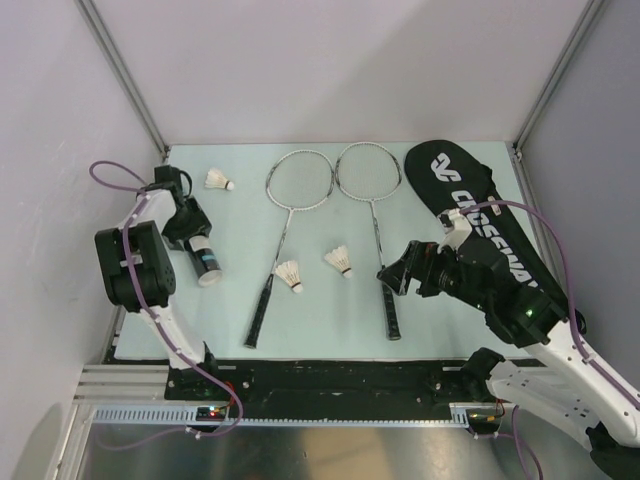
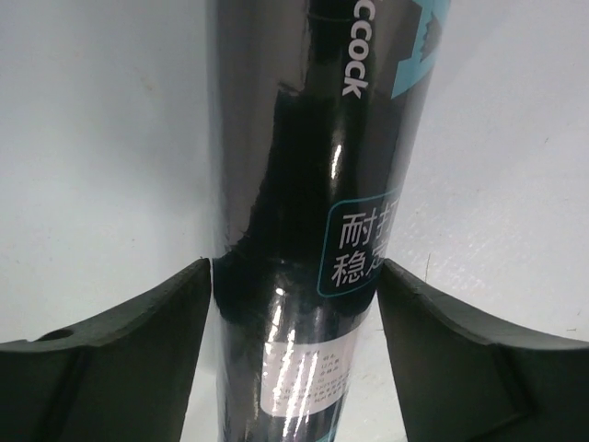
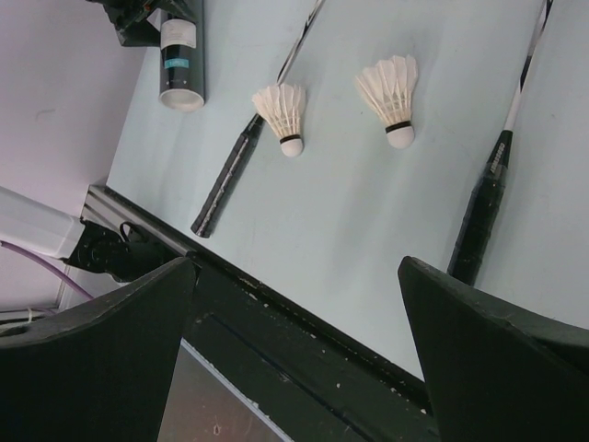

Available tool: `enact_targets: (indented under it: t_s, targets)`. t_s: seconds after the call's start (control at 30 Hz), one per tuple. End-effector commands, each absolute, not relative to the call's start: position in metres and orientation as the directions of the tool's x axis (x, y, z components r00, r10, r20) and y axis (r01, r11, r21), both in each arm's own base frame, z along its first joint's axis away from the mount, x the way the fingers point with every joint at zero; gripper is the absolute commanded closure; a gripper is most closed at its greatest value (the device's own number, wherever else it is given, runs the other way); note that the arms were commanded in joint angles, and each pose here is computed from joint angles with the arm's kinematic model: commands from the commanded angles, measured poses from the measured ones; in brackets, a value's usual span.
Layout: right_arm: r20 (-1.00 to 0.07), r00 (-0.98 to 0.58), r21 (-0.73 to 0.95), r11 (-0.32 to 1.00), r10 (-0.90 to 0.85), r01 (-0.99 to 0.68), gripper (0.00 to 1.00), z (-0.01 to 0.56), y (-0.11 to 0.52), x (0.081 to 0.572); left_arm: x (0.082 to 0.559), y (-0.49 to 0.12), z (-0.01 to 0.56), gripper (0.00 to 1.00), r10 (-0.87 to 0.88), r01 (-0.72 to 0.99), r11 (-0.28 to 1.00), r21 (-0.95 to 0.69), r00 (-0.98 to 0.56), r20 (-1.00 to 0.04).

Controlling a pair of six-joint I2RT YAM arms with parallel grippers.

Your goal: Pack up the badminton gear

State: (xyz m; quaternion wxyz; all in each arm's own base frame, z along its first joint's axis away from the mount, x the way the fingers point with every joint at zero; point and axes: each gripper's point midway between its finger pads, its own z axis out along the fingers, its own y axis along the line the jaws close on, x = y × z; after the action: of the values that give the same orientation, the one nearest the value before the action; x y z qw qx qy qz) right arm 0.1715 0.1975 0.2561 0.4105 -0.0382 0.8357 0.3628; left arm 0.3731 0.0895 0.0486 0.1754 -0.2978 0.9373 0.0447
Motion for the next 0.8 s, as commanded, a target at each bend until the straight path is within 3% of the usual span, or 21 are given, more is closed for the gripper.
enact_targets:
  t_s: [0.0, 0.13, 0.33, 0.57, 0.77]
  targets:
    - [-0.721, -0.651, 0.586, 0.710, 0.237, -0.390, 0.01, 0.263, 0.205, 0.173, 0.383, 0.093, 0.047, 0.28, -0.532, -0.561, 0.827, -0.029, -0.765, -0.364]
    - [-0.717, -0.653, 0.596, 0.702, 0.245, -0.391, 0.01, 0.265, 0.206, 0.172, 0.378, 0.092, 0.049, 0.44, -0.533, -0.563, 0.826, -0.030, -0.763, -0.365]
    - [-0.713, -0.653, 0.603, 0.698, 0.255, -0.386, 0.01, 0.267, 0.205, 0.171, 0.371, 0.094, 0.101, 0.66, -0.523, -0.571, 0.819, -0.059, -0.700, -0.486]
    - [-0.698, -0.658, 0.637, 0.662, 0.281, -0.394, 0.01, 0.275, 0.212, 0.170, 0.352, 0.065, 0.206, 0.76, -0.468, -0.437, 0.869, -0.234, -0.570, -0.675]
    - [-0.708, -0.635, 0.651, 0.636, 0.311, -0.414, 0.02, 0.287, 0.218, 0.176, 0.316, -0.007, 0.248, 0.83, -0.380, -0.143, 0.919, -0.366, -0.561, -0.736]
